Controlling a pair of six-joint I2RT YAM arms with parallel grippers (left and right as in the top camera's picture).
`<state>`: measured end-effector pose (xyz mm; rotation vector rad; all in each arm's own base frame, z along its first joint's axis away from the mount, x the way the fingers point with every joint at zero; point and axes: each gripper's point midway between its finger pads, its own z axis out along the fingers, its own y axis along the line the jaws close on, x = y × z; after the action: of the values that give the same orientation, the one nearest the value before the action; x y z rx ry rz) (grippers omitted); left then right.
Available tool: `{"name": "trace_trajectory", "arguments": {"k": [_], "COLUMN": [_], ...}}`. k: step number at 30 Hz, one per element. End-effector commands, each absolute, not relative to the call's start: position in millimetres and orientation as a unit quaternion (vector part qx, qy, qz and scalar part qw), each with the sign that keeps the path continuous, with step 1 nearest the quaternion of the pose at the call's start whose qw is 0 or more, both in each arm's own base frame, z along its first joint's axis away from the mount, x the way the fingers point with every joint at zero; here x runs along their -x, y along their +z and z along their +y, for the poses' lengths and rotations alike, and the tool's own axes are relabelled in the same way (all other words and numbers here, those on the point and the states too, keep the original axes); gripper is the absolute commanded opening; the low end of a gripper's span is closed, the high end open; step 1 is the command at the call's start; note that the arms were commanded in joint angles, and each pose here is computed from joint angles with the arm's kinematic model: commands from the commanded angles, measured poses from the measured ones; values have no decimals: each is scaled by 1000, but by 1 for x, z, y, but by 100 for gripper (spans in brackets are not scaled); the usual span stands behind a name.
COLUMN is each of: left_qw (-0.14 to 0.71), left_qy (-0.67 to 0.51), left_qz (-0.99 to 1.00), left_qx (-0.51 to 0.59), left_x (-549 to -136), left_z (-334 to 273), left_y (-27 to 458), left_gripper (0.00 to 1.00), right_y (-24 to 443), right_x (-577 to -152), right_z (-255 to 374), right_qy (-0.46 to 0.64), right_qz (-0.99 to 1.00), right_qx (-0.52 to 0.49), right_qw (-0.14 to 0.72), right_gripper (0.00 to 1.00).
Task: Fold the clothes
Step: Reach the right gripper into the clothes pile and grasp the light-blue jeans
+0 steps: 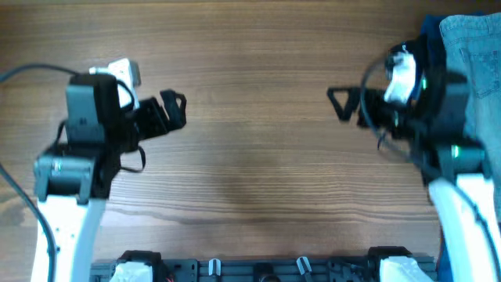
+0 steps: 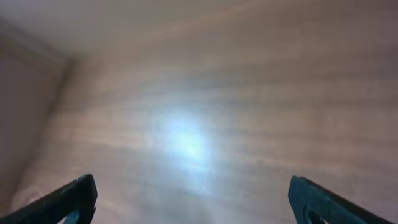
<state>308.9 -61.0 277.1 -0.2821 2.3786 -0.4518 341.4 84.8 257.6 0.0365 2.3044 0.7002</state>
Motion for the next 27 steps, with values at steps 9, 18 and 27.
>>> {"name": "trace_trajectory", "arguments": {"k": [9,18,27], "left_qw": [344,332,329], "left_qy": [-154,-152,-153], "left_qz": [922,926,927], "left_qx": [90,92,94], "left_x": [-325,-320,-319], "left_z": [-60,-60,-60], "left_y": [284,280,279], "left_gripper": [100,100,100], "right_y": [238,192,105], "right_x": [-455,-481,-468], "right_z": [-59,-240,-281], "right_qy": [106,-12,-26], "right_qz": [911,864,881], "right_qx": [-180,-340,-368], "right_qw": [354,370,295], "right_gripper": [100,98,95]}}
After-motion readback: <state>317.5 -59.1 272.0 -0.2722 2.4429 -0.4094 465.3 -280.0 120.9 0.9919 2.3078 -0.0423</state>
